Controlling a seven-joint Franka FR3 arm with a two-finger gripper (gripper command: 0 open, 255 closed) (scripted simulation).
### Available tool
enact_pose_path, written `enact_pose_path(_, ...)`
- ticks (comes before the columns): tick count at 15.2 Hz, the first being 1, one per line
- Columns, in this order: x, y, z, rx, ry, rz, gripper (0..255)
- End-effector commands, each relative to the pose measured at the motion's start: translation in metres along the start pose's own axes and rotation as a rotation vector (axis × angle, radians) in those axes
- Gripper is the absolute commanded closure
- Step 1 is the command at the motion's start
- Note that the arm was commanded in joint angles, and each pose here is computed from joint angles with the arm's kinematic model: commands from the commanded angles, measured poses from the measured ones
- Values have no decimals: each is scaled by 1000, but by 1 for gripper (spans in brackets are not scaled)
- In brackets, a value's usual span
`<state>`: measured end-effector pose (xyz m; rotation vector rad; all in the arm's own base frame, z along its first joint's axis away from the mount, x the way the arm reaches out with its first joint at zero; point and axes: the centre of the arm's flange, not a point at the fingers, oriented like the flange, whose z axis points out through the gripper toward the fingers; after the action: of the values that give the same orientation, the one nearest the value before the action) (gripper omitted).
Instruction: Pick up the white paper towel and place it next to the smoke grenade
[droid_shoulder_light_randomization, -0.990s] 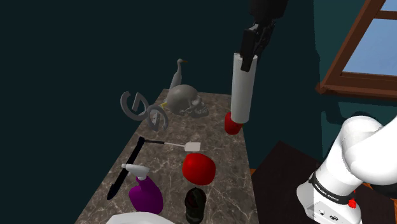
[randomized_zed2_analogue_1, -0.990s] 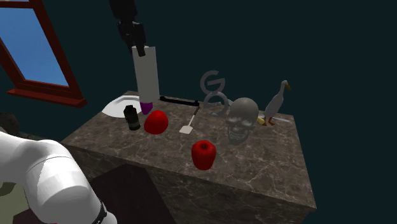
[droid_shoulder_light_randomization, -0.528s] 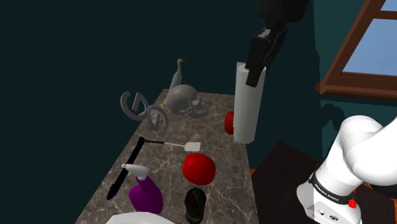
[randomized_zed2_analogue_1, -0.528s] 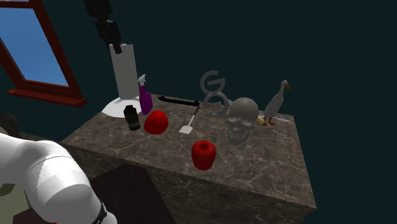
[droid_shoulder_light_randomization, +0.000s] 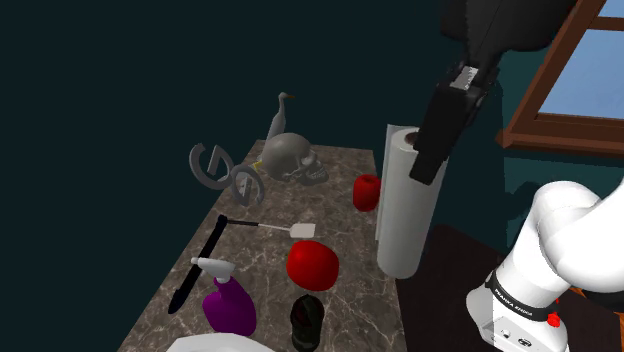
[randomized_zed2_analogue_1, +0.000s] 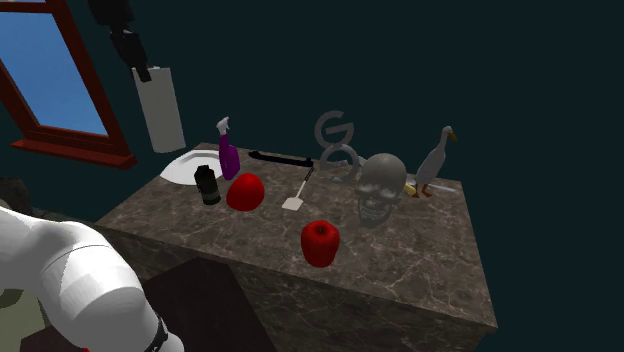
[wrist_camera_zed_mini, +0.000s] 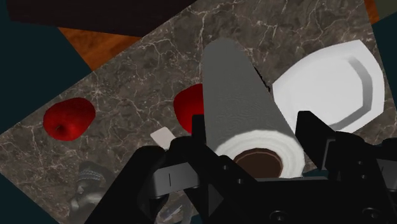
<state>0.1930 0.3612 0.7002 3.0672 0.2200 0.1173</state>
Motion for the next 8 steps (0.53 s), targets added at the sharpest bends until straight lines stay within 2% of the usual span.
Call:
enact_pose_path(1, -13, -24, -3, 0, -1, 2, 255)
enact_pose_path(3, -23, -41, -5, 0, -1, 2, 255)
enact_pose_path(8, -25, -43, 21, 0, -1, 2, 255)
